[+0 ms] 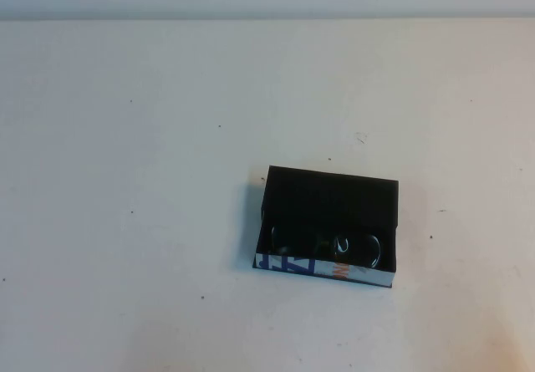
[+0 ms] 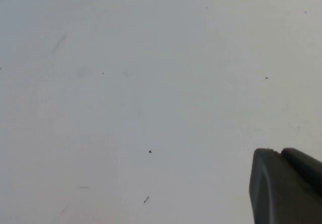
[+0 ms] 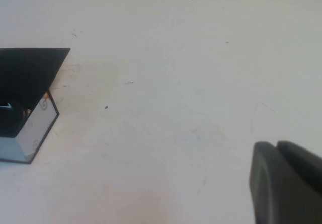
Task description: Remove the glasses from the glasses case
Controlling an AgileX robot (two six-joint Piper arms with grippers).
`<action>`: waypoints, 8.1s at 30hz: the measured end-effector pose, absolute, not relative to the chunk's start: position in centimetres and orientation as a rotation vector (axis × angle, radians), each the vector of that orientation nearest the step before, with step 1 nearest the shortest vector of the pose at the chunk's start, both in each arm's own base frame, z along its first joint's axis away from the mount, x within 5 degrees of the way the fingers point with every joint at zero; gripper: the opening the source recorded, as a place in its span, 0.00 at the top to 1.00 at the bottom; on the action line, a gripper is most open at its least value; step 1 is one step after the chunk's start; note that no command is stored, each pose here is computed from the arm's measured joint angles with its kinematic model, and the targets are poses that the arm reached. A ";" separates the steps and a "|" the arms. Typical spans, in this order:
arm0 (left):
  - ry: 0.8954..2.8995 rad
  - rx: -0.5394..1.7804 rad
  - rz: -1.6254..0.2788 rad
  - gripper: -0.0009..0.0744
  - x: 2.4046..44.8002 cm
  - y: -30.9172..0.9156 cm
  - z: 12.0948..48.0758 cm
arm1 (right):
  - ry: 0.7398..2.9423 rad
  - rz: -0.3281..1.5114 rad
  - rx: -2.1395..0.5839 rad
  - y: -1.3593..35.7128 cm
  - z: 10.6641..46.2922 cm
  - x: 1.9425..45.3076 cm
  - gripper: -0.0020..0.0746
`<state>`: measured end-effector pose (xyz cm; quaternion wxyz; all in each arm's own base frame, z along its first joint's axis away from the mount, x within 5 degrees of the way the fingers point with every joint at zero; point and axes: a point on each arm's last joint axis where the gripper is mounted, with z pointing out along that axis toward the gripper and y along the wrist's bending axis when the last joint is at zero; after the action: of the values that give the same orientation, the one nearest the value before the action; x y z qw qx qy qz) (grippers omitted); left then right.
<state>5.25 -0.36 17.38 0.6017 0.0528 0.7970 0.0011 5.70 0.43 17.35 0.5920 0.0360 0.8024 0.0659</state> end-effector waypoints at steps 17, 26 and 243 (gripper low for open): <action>1.846 0.122 0.003 0.99 5.3 -0.4 17.4 | 1.866 0.153 0.084 0.4 17.3 5.7 1.00; 1.846 0.122 0.003 0.99 5.3 -0.4 17.4 | 1.866 0.173 0.098 0.5 17.4 5.7 1.00; 1.846 0.122 0.003 0.99 5.3 -0.4 17.4 | 1.714 0.308 -0.108 2.3 27.2 8.2 0.99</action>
<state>5.25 -0.36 17.38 0.6017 0.0528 0.7970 0.0011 8.24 2.32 27.17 0.6429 -0.0475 0.7524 0.1353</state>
